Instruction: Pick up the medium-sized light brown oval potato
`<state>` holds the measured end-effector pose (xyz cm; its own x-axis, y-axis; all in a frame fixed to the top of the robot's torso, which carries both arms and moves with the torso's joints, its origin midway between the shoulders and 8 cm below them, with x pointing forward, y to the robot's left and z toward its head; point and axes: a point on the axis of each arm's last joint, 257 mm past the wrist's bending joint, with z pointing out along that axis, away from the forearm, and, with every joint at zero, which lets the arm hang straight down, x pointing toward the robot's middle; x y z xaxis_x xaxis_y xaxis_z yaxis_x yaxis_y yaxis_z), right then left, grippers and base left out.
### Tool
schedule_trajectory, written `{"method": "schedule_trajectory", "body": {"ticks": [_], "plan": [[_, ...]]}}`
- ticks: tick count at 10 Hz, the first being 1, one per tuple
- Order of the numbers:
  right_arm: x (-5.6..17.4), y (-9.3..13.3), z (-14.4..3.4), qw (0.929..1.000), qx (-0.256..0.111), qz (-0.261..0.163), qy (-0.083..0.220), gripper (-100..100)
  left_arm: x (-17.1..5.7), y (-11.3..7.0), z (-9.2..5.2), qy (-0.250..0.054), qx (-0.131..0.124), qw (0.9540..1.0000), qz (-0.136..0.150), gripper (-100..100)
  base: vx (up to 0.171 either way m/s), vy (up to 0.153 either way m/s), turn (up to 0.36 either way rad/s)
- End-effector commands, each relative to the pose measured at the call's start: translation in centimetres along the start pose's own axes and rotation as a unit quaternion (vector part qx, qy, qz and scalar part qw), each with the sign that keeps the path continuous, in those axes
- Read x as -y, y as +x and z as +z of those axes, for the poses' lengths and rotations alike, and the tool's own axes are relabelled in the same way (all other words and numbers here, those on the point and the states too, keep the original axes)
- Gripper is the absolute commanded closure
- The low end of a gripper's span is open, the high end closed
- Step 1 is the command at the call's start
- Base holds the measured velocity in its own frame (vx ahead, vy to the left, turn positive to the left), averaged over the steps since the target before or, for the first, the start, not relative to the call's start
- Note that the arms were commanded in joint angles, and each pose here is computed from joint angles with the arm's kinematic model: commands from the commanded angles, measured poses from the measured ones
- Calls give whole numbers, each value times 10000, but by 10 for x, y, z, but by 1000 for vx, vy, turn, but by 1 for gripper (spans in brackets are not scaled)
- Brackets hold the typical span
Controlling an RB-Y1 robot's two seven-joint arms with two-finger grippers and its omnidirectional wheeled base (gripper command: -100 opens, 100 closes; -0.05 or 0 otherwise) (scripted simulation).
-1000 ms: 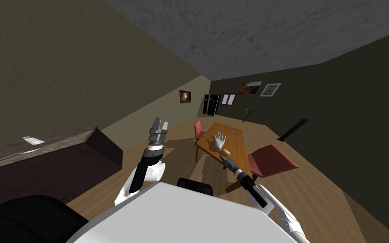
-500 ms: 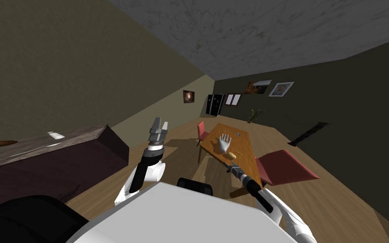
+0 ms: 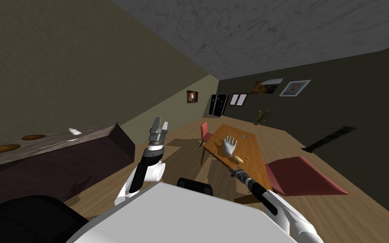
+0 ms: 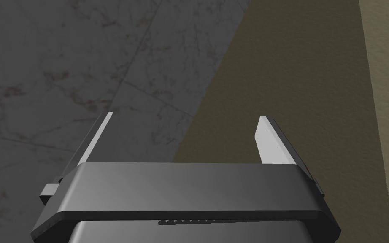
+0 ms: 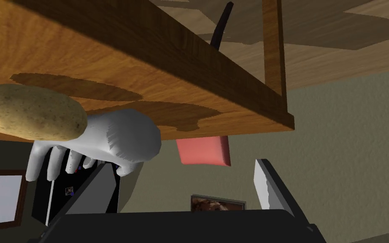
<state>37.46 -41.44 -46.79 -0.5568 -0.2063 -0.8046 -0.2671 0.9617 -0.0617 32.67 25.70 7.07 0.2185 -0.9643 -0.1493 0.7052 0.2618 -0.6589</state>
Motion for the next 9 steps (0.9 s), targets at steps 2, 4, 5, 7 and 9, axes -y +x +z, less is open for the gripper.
{"method": "schedule_trajectory", "body": {"ticks": [2, 4, 5, 7, 9], "plan": [[32, 37, -12, 9970, -529, -501, 263, -100, 0, 0, 0, 0, 0, 10000, 0, 0, 22, 49, 92], [56, 64, -24, 9916, -912, -802, 444, -100, 0, 0, 0, 0, 0, 10000, 1, 0, 28, 48, 113], [56, 64, -24, 9916, -912, -802, 444, -100, 0, 0, 0, 0, 0, 10000, 0, 0, 31, 40, 48], [70, 72, -29, 9861, -1107, -1127, 510, -100, 0, 0, 0, 0, 0, 10000, 1, 0, 21, 21, 54], [89, 85, -39, 9784, -1370, -1418, 616, -100, 0, 0, 0, 0, 0, 10000, 1, 0, 26, 42, 92]]}}
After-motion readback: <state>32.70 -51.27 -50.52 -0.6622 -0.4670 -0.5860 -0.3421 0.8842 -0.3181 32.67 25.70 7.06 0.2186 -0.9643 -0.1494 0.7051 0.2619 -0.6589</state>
